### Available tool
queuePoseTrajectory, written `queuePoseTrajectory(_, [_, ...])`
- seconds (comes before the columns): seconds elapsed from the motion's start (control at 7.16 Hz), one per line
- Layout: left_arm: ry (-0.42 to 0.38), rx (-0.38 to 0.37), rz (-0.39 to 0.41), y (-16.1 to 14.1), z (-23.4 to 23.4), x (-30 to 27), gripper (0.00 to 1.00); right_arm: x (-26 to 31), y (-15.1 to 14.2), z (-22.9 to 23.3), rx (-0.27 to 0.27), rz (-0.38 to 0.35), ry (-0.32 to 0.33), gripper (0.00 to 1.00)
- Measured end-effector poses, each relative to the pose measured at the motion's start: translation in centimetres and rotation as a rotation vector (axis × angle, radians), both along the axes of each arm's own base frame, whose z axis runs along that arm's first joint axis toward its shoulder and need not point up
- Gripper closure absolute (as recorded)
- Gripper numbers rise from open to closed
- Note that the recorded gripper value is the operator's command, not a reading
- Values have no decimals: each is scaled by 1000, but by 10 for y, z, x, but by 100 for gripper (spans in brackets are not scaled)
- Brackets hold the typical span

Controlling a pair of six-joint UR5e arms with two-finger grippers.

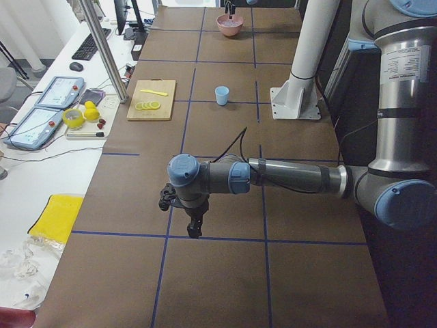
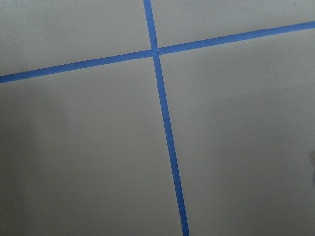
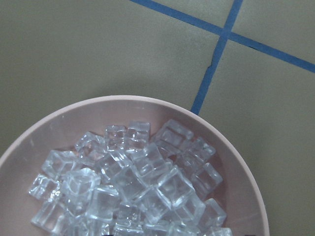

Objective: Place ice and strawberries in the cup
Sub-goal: 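Pick a third ice cube from the pink bowl with the right gripper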

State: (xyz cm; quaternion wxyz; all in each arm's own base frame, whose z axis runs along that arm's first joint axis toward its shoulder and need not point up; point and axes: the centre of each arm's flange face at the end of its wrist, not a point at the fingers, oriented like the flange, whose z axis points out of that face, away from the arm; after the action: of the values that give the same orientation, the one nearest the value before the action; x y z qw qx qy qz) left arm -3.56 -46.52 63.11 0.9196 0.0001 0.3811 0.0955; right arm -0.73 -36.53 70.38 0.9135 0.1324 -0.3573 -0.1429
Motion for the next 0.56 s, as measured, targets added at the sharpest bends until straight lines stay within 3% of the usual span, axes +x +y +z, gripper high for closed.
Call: queuePoseTrajectory(0.56, [1, 1, 1, 0, -1, 1, 0, -13, 3, 6, -6, -32, 19, 26])
